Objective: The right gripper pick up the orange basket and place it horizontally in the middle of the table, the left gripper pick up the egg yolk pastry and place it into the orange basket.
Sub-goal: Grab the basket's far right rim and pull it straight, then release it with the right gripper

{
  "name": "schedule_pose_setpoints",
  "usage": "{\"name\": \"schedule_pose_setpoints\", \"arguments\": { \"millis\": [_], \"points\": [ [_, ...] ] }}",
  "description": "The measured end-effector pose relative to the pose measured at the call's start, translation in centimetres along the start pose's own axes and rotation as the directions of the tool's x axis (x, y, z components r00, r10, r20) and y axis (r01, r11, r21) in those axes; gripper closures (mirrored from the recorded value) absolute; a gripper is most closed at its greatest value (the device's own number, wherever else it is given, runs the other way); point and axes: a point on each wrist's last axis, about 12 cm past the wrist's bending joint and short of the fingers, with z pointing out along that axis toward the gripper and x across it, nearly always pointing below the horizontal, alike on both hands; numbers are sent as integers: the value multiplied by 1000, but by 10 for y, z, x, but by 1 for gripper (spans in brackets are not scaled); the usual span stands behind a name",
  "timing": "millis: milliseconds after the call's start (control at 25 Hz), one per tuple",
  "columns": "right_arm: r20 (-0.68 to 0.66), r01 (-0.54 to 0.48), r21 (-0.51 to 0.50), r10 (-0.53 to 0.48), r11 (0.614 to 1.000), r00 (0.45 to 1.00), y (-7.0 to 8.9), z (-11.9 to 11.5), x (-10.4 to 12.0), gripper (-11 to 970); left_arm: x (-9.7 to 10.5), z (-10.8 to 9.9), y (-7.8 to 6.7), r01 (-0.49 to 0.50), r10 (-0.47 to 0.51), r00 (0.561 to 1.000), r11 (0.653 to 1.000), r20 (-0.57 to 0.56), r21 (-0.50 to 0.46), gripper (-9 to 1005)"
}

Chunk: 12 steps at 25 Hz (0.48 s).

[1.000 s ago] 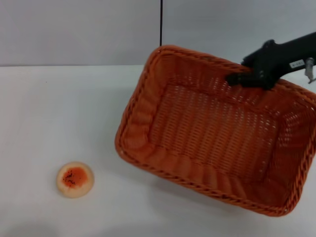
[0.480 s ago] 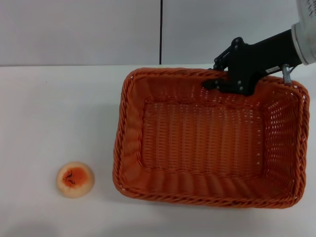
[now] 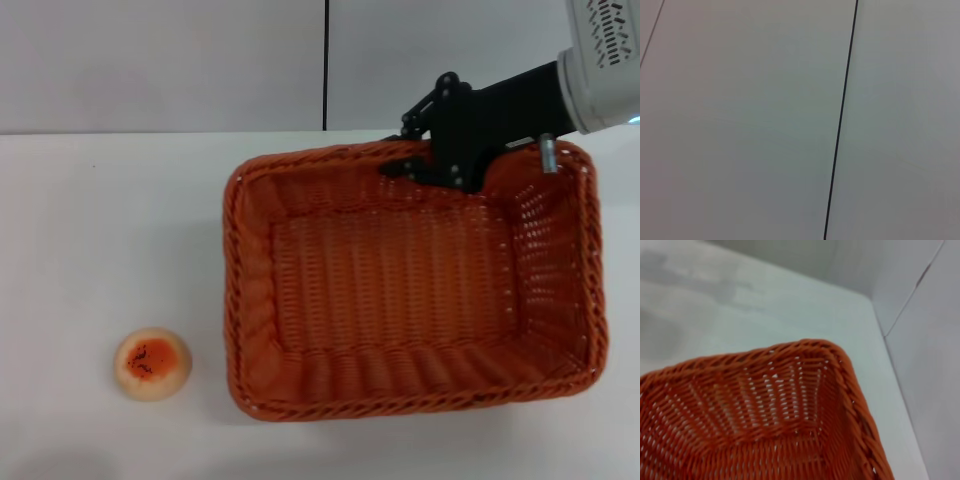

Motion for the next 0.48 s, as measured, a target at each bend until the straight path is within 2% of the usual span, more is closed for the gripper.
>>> {"name": "schedule_pose_setpoints", "arguments": {
  "millis": [480],
  "points": [
    [61, -66, 50, 63, 997, 996, 10, 27, 20, 785, 2, 1, -2, 12, -12, 1000, 1000, 0, 3, 212]
  ]
}}
